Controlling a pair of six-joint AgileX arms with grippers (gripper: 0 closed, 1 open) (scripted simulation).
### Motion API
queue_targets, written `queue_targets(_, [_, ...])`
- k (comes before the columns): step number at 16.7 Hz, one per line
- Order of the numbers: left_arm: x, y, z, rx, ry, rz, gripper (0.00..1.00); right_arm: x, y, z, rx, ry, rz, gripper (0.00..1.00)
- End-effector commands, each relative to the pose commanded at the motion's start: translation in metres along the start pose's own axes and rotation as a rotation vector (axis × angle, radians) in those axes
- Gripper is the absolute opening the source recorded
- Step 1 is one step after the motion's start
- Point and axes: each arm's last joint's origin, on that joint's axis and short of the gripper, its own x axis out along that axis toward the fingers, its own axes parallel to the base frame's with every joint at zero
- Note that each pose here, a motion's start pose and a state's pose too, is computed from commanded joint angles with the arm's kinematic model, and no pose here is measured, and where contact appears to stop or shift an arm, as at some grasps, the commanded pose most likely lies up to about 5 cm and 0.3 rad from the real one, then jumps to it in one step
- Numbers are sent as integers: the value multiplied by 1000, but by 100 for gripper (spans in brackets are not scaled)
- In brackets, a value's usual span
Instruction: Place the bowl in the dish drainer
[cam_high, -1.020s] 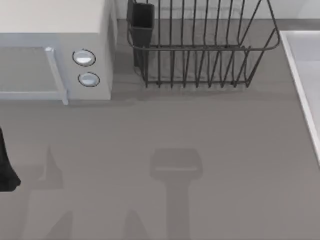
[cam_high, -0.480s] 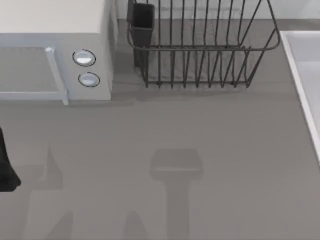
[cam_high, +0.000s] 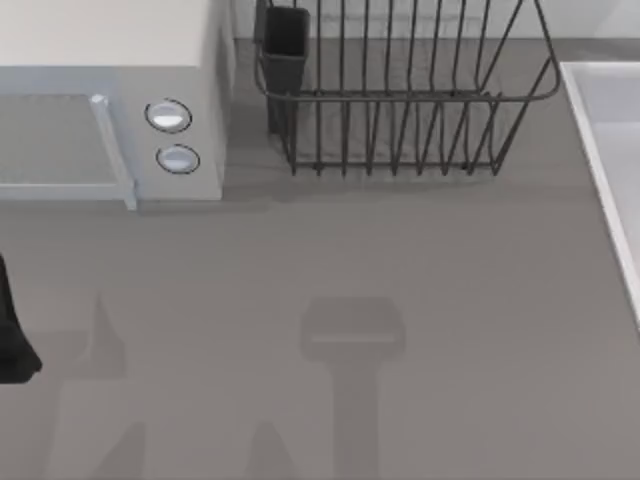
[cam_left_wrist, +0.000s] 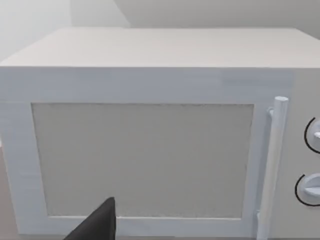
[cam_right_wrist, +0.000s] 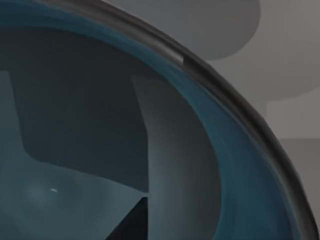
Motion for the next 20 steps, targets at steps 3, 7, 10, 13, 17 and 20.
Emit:
queue_targets(3, [0,0,0,0,0,0,100,0,0,0,0,0,0,40])
queue_targets(7, [0,0,0,0,0,0,100,0,0,0,0,0,0,10])
queue_targets(10, [0,0,0,0,0,0,100,0,0,0,0,0,0,0])
queue_targets(13, [0,0,0,0,0,0,100,0,0,0,0,0,0,0])
queue_targets(17, [0,0,0,0,0,0,100,-1,0,0,0,-2,-2,0])
queue_targets(20, [0,0,0,0,0,0,100,-9,-4,2,6,-2,-2,0])
